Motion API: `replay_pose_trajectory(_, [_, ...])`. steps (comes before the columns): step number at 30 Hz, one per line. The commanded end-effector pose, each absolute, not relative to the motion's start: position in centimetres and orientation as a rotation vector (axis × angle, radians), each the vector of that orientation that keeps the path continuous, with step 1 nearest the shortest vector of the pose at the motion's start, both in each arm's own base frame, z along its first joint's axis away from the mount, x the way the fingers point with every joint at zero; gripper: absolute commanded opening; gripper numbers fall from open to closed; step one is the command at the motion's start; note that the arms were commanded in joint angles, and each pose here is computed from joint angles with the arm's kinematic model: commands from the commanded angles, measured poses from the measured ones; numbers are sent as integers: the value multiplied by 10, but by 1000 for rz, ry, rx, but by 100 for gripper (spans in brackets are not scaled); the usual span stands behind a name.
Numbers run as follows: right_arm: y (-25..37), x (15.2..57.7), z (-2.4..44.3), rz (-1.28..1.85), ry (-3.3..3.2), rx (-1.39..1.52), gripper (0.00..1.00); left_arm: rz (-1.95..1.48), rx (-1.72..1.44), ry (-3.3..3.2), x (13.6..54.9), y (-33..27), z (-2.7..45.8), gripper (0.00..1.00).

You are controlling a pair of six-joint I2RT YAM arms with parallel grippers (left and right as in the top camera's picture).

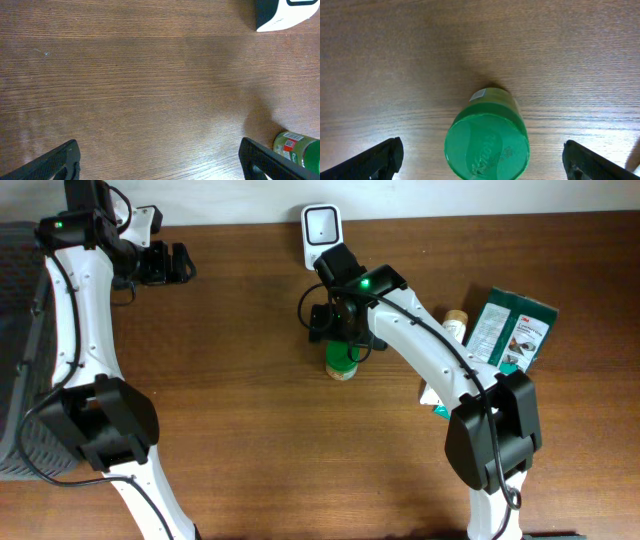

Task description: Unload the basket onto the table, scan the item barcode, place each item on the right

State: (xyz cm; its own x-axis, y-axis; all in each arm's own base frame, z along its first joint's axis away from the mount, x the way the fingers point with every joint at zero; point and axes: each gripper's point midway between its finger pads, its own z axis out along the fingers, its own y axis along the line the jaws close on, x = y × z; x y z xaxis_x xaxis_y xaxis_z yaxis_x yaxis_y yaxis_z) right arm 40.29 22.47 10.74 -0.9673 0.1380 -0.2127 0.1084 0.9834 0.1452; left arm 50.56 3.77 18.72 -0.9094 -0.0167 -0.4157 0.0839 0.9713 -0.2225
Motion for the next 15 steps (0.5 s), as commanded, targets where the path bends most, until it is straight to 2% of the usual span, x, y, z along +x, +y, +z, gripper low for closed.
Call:
replay_pose_trajectory(1, [221,402,89,134,2931,221,98,-341,41,2668,507,37,197,99])
replay_pose_trajectory(6, [217,390,62,86,2998,226,97,-341,41,2668,507,37,197,99])
replay_pose_trajectory(12, [217,384,61,49,3012,197,92,-341,41,2668,507,37,197,99])
replay_pose_trajectory(13, [218,384,61,47,3013,158,91,-341,41,2668,507,37,197,99])
replay_pose_trajectory(15, [221,382,61,35,3010,97,81,-341,41,2668,507,37,197,99])
